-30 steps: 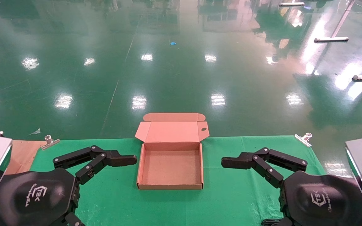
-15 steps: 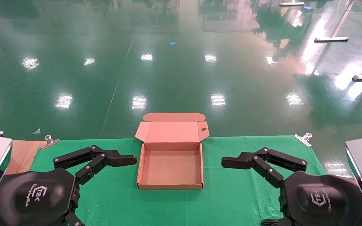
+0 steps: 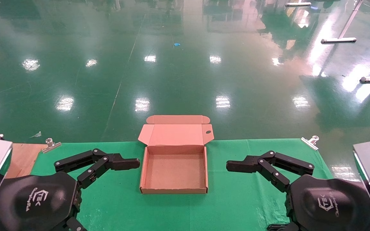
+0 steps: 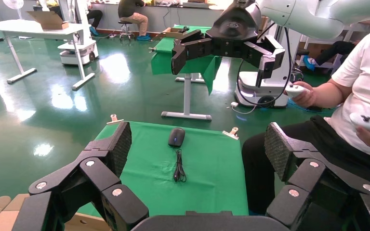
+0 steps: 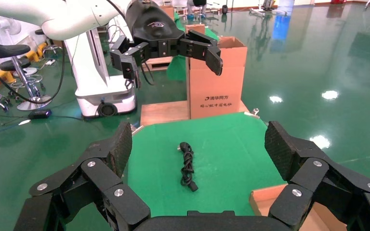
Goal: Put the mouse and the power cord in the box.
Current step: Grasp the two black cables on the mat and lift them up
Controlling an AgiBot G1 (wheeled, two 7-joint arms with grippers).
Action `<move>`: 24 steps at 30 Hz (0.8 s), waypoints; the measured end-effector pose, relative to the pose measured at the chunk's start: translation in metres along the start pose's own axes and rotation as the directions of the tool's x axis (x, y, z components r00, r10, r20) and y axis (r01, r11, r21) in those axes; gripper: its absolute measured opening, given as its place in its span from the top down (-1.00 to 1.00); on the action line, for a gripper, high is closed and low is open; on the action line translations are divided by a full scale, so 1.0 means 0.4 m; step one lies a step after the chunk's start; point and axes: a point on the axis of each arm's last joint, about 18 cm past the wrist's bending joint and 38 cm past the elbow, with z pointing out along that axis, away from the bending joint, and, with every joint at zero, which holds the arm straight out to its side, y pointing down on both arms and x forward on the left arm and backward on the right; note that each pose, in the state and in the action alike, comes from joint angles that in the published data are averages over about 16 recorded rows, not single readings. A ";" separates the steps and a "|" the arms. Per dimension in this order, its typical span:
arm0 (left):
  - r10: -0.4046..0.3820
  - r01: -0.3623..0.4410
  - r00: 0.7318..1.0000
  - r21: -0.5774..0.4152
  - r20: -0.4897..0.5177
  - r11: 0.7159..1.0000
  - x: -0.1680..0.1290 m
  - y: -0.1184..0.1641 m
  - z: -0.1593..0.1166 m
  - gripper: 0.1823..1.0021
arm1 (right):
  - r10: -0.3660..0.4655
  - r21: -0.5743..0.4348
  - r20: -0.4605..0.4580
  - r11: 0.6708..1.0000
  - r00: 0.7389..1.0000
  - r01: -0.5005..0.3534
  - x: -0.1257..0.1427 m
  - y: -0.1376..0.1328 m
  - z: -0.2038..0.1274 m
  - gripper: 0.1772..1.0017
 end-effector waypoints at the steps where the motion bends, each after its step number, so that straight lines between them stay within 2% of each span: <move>1: -0.001 0.001 1.000 -0.013 0.003 1.000 -0.002 0.006 -0.002 -1.00 | -0.011 -0.021 0.002 1.000 1.000 0.011 0.002 0.009 0.003 -1.00; 7: -0.003 0.007 1.000 -0.137 0.028 0.991 -0.026 0.067 -0.023 -1.00 | -0.092 -0.193 0.022 0.977 0.996 0.094 0.028 0.087 0.023 -1.00; 11: -0.005 0.015 0.999 -0.267 0.040 0.964 -0.050 0.133 -0.043 -1.00 | -0.162 -0.350 0.062 0.921 0.985 0.173 0.060 0.162 0.036 -1.00; 14: -0.005 0.024 0.999 -0.374 0.050 0.927 -0.073 0.188 -0.064 -1.00 | -0.206 -0.462 0.102 0.857 0.973 0.229 0.093 0.219 0.044 -1.00; 18: -0.007 0.032 0.999 -0.496 0.052 0.868 -0.105 0.261 -0.086 -1.00 | -0.242 -0.587 0.163 0.755 0.957 0.291 0.141 0.289 0.047 -1.00; 24: -0.009 0.024 1.000 -0.658 0.026 0.753 -0.151 0.373 -0.101 -1.00 | -0.254 -0.726 0.272 0.579 0.928 0.371 0.203 0.385 0.037 -1.00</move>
